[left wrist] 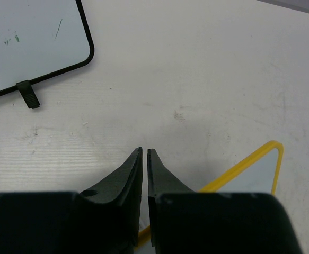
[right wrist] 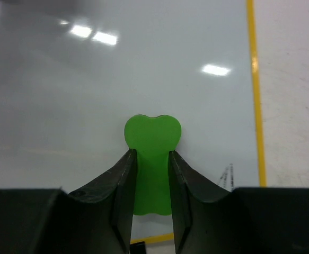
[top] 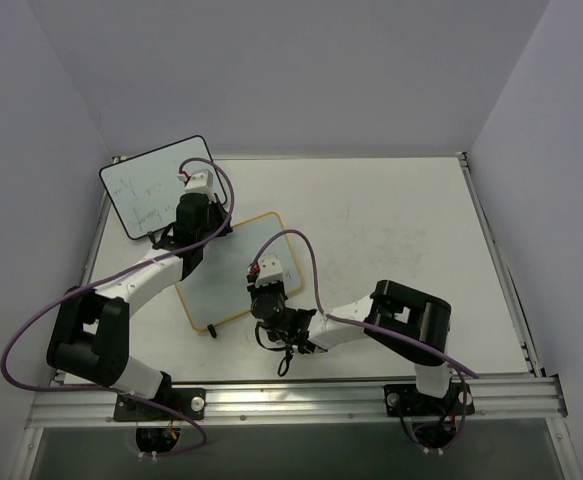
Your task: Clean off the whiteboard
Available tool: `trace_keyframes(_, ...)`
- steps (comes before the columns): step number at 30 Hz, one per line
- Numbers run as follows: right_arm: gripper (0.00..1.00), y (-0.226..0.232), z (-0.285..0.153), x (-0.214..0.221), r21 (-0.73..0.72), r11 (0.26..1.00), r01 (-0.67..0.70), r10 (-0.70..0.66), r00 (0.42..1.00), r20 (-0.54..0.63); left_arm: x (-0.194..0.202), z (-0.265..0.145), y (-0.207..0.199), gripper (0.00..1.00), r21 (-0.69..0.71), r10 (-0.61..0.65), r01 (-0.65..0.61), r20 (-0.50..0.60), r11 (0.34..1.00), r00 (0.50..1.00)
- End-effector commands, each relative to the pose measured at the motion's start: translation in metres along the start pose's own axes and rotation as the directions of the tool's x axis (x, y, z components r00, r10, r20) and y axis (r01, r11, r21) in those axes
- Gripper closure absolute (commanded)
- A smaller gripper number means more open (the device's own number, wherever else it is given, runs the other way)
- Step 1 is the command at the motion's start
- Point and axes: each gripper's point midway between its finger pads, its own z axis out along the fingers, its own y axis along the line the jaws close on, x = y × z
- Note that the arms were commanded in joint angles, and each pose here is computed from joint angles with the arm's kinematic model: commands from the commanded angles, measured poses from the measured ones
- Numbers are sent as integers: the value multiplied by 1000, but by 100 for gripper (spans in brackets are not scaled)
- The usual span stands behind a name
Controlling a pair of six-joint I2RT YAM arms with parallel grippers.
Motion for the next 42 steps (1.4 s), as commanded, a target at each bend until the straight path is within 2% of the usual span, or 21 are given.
trace_keyframes(1,100,-50,2,0,170,985,25,-24,1000,-6,16,-6,4,84,-4,6,-6,-51,1000,999)
trace_keyframes(11,100,-74,-9,10,230,972,35,-32,999,-17,20,-5,5,84,-5,5,-5,-54,1000,999)
trace_keyframes(17,100,-52,-7,15,170,985,34,-31,999,-23,21,-4,5,85,-5,6,-6,-57,1000,998)
trace_keyframes(25,100,8,-7,12,47,998,42,-41,999,-15,22,-5,6,85,-8,6,-7,-59,1000,998)
trace_keyframes(31,100,36,-7,14,-8,998,66,-67,998,-19,22,-4,6,85,-7,5,-6,-58,1000,998)
trace_keyframes(34,100,34,-7,16,2,998,66,-66,998,-23,22,-5,8,85,-10,6,-7,-58,1000,998)
trace_keyframes(42,100,-13,-3,19,102,994,43,-39,998,-41,23,-4,7,85,-5,9,-9,-59,1000,998)
